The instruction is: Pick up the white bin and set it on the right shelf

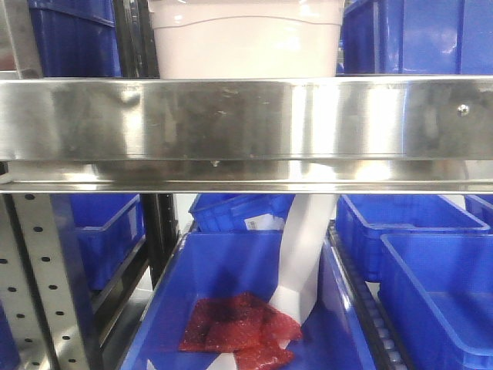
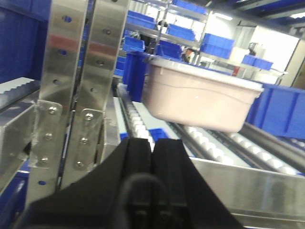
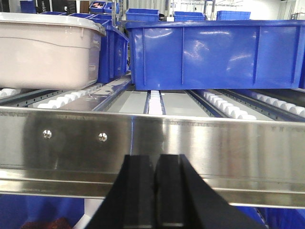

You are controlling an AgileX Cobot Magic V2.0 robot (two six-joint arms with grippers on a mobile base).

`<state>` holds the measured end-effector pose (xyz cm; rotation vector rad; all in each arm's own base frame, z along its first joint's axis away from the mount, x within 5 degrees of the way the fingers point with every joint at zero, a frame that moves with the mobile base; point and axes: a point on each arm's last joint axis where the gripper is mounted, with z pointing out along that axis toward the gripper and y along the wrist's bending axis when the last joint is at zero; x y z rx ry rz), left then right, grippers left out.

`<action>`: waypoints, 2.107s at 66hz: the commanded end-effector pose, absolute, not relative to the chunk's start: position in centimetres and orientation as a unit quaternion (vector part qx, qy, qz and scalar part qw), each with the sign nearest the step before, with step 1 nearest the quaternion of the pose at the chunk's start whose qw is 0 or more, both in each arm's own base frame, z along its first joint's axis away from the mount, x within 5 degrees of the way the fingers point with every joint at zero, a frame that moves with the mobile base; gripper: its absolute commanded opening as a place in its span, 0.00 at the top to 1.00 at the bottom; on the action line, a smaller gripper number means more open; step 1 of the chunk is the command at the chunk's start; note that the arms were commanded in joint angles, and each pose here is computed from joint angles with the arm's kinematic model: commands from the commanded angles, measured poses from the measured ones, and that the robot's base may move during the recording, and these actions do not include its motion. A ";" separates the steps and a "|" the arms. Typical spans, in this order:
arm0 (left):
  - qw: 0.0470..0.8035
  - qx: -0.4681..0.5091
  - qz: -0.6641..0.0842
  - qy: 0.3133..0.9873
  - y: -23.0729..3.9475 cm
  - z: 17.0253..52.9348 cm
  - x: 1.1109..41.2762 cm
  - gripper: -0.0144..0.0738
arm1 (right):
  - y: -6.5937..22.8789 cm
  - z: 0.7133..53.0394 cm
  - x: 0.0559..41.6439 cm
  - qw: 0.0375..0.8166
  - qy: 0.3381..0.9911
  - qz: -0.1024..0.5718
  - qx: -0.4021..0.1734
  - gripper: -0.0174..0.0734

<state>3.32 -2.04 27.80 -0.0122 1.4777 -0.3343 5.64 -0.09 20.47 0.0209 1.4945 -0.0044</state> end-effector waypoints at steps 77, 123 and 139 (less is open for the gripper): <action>0.746 0.021 -0.036 0.665 -0.4 20.8 5.5 0.97 | -0.2 21.4 5.4 0.771 0.637 -0.014 0.005 0.77; 0.746 0.020 -0.037 0.665 -0.4 20.8 5.5 0.97 | -0.2 21.4 5.4 0.771 0.637 -0.014 0.005 0.77; 0.746 0.020 -0.037 0.665 -0.4 20.8 5.5 0.97 | -0.2 21.4 5.4 0.771 0.637 -0.014 0.005 0.77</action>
